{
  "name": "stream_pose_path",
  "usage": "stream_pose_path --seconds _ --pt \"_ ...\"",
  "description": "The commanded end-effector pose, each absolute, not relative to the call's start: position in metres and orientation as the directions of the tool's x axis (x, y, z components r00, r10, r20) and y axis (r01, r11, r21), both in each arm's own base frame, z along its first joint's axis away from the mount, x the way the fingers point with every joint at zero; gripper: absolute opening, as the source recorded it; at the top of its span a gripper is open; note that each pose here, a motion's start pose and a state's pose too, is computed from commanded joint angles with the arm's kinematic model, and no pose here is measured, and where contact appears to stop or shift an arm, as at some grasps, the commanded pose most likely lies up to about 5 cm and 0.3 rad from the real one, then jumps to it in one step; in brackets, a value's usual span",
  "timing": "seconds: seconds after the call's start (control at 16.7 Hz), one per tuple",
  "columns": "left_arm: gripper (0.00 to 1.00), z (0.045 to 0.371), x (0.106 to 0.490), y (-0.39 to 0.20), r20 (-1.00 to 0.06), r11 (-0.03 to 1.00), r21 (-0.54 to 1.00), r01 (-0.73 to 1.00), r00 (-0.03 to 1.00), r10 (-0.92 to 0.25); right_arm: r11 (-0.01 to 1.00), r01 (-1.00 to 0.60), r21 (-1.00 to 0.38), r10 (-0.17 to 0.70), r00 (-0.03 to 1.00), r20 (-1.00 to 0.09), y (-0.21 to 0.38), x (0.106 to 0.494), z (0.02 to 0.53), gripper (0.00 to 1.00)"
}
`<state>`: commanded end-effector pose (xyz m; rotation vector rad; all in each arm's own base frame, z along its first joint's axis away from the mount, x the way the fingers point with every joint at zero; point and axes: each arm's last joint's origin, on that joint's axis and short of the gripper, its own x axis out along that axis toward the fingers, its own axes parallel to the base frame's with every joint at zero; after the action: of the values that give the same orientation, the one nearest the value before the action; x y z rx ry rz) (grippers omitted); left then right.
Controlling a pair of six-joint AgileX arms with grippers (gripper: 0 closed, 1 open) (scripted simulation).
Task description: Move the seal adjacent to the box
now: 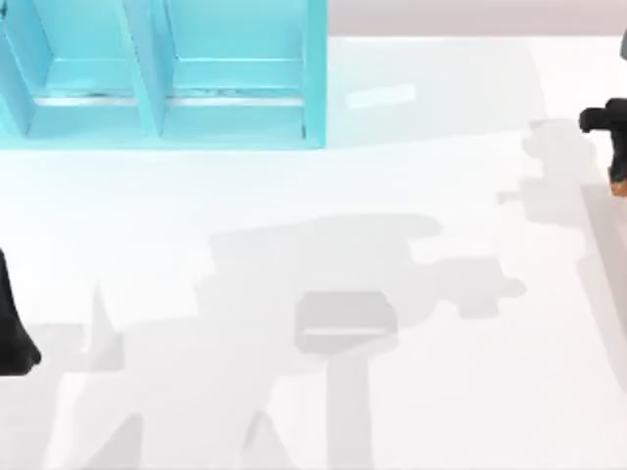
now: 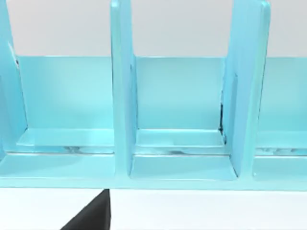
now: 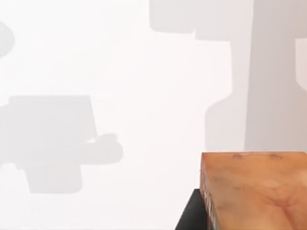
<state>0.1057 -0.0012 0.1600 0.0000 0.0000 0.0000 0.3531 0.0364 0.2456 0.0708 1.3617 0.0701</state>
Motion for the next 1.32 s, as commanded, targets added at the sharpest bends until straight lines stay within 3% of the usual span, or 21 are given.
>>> stream_pose_path --seconds 0.24,0.54,1.32 --pt "1.00 0.160 0.106 -0.001 0.000 1.000 0.000 0.000 1.000 0.000 1.000 0.009 0.012 0.012 0.027 -1.000 0.036 0.333 0.204 0.00" --pt "1.00 0.160 0.106 -0.001 0.000 1.000 0.000 0.000 1.000 0.000 1.000 0.010 0.001 0.001 0.001 -1.000 0.035 0.331 0.200 0.00" --pt "1.00 0.160 0.106 -0.001 0.000 1.000 0.000 0.000 1.000 0.000 1.000 0.010 0.001 0.001 0.001 -1.000 0.035 0.331 0.200 0.98"
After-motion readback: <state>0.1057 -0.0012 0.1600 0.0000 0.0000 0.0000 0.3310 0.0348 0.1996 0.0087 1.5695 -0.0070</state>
